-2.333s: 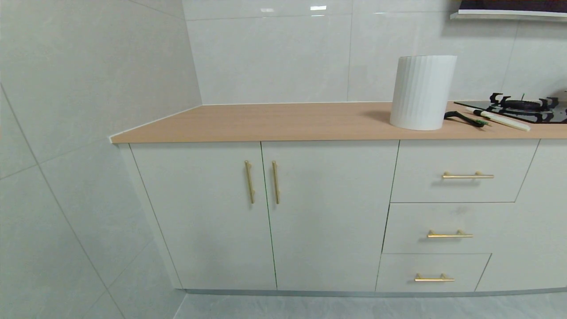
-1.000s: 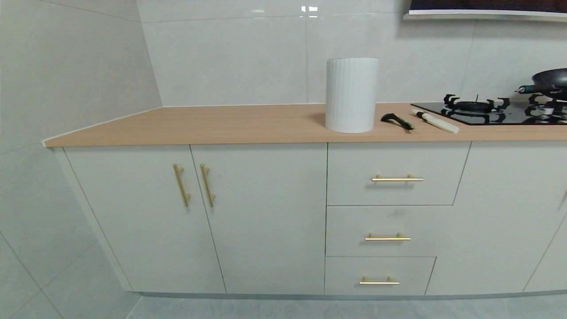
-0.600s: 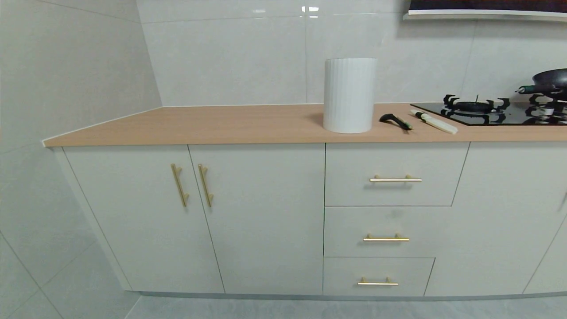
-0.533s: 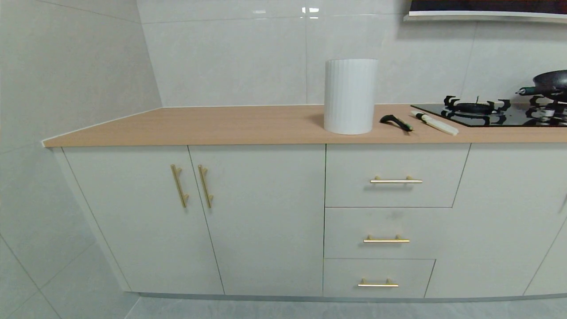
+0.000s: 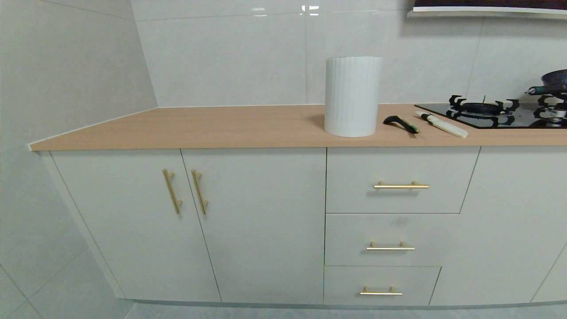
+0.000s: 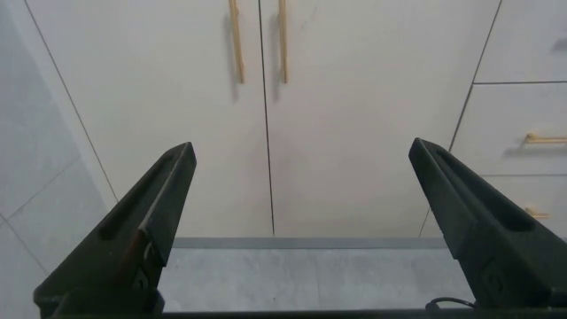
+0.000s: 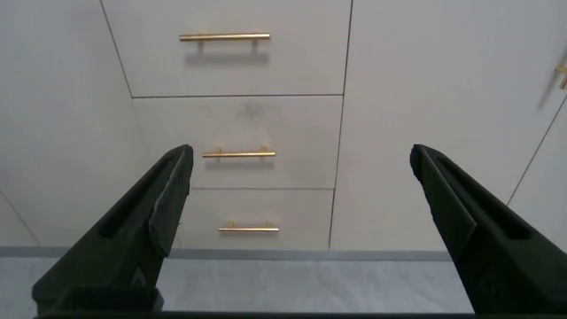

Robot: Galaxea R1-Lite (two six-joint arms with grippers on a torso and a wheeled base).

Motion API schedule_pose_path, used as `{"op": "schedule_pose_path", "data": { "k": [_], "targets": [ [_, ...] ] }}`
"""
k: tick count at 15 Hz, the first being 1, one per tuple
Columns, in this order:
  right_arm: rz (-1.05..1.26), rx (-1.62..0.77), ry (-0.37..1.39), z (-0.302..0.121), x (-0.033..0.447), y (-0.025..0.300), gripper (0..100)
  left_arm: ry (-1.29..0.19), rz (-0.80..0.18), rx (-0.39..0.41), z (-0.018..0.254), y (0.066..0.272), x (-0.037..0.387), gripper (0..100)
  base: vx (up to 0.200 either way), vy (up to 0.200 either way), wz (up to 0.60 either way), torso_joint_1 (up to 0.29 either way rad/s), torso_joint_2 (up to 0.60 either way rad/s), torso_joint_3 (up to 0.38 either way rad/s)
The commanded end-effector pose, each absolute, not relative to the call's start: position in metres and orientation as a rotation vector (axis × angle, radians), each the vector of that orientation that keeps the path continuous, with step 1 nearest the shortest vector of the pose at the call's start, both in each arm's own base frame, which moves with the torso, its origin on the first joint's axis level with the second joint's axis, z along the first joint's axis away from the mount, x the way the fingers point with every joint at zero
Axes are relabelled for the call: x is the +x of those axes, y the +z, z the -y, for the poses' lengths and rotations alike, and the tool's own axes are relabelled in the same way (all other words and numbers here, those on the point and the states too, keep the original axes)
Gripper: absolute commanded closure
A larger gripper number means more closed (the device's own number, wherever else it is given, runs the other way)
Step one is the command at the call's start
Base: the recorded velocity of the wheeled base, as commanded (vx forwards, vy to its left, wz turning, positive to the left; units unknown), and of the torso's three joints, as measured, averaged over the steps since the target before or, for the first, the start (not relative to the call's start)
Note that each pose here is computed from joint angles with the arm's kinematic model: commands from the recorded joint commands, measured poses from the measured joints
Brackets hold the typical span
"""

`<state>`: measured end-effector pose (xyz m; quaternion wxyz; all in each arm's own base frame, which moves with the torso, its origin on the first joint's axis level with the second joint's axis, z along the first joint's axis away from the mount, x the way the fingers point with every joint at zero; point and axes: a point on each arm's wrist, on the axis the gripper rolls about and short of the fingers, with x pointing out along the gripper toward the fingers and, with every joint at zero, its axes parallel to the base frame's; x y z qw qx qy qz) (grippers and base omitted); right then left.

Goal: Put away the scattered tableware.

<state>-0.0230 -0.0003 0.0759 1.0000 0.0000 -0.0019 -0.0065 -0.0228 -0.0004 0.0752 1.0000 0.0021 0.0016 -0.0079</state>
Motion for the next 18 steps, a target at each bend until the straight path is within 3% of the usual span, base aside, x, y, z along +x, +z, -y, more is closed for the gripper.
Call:
{"op": "schedule_pose_path", "data": {
  "k": [1,4,5,6,9,11,13,15,18],
  "targets": [
    [0.002,-0.002,-0.012,0.000,-0.023,0.076,0,-0.015,-0.003,0.005,0.000,0.075,-0.023,0,0.000,0.000,0.00,0.000,0.00,0.000],
    [0.006,-0.009,-0.015,0.000,-0.023,0.076,0,-0.015,-0.003,0.005,0.000,0.075,-0.023,0,0.000,0.000,0.00,0.000,0.00,0.000],
    [0.064,0.004,-0.011,0.000,-0.026,0.088,0,-0.015,-0.003,0.005,0.000,0.075,-0.023,0,0.000,0.000,0.00,0.000,0.00,0.000],
    [0.176,0.058,0.003,0.000,-0.036,0.121,0,-0.015,-0.003,0.005,0.000,0.075,-0.023,0,0.000,0.000,0.00,0.000,0.00,0.000],
    [0.066,0.068,0.053,0.001,-0.027,0.137,0,-0.015,-0.003,0.005,0.000,0.075,-0.023,0,0.000,0.000,0.00,0.000,0.00,0.000],
    [-0.214,0.062,0.149,-0.002,0.011,0.140,0,-0.015,-0.003,0.005,0.000,0.075,-0.023,0,0.000,0.000,0.00,0.000,0.00,0.000],
    [-0.304,0.058,0.170,-0.005,0.028,0.145,0,-0.015,-0.003,0.005,0.000,0.075,-0.023,0,0.000,0.000,0.00,0.000,0.00,0.000],
    [-0.507,0.052,0.180,-0.013,0.092,0.168,0,-0.015,-0.003,0.005,0.000,0.075,-0.023,0,0.000,0.000,0.00,0.000,0.00,0.000],
    [-0.674,0.046,0.162,-0.023,0.164,0.160,0,-0.015,-0.003,0.005,0.000,0.075,-0.023,0,0.000,0.000,0.00,0.000,0.00,0.000]
  ]
}}
